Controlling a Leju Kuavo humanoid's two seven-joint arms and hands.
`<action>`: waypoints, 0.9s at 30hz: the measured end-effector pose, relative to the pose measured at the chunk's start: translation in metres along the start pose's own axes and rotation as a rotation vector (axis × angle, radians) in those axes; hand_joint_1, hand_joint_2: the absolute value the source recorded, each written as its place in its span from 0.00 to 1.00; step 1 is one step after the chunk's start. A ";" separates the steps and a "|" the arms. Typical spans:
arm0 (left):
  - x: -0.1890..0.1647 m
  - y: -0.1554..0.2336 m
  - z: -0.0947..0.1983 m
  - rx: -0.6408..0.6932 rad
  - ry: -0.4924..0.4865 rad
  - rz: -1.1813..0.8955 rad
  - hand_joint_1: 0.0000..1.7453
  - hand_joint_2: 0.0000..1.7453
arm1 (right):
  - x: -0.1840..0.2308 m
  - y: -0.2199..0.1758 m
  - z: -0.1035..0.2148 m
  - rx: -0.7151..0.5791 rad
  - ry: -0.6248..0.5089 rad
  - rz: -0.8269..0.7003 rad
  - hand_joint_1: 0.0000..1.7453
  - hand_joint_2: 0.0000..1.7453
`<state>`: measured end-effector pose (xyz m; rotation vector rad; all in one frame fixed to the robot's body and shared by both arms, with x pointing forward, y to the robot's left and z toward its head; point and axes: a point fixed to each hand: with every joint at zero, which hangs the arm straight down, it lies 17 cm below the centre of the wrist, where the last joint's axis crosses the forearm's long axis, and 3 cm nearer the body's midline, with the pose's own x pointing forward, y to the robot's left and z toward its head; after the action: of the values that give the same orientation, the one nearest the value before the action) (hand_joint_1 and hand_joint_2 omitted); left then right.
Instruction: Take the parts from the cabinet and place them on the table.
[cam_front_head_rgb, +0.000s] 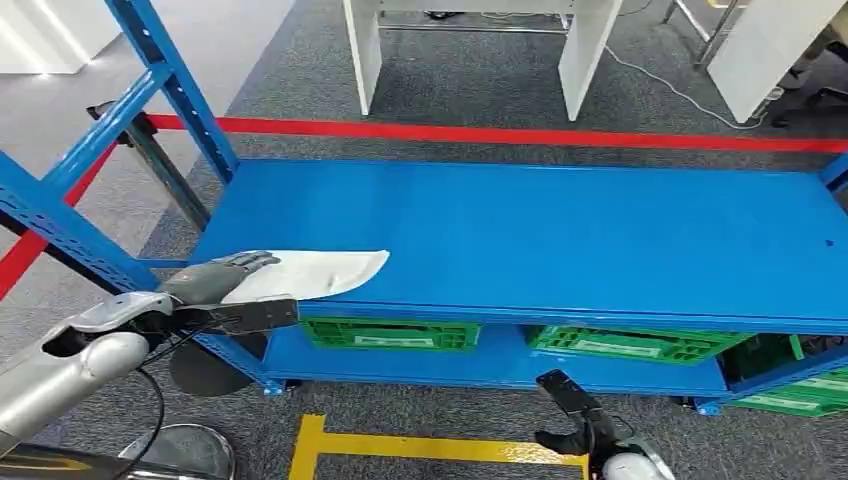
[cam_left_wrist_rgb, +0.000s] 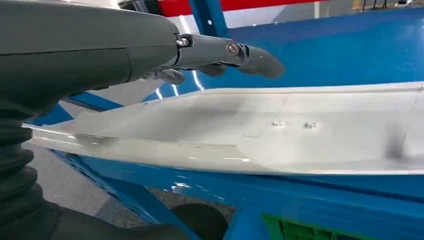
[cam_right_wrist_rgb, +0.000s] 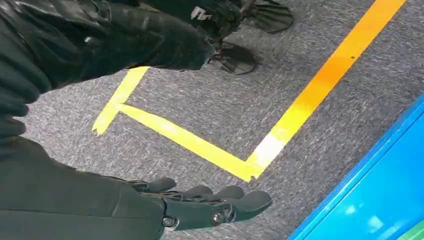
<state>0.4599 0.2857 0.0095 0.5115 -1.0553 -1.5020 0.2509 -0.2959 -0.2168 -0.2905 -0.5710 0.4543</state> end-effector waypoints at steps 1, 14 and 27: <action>0.000 -0.001 -0.001 -0.005 0.001 0.000 0.00 1.00 | 0.000 0.000 0.000 0.001 0.001 0.000 0.00 1.00; 0.000 -0.005 -0.012 -0.037 0.005 0.017 0.00 1.00 | -0.001 -0.001 -0.002 -0.001 0.003 0.014 0.00 1.00; -0.012 0.003 -0.019 -0.017 0.047 -0.003 0.00 1.00 | -0.006 0.002 -0.001 0.003 0.018 0.017 0.00 1.00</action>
<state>0.4801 0.2907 -0.0003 0.5342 -1.0055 -1.4935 0.2466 -0.2973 -0.2213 -0.2961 -0.5509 0.4688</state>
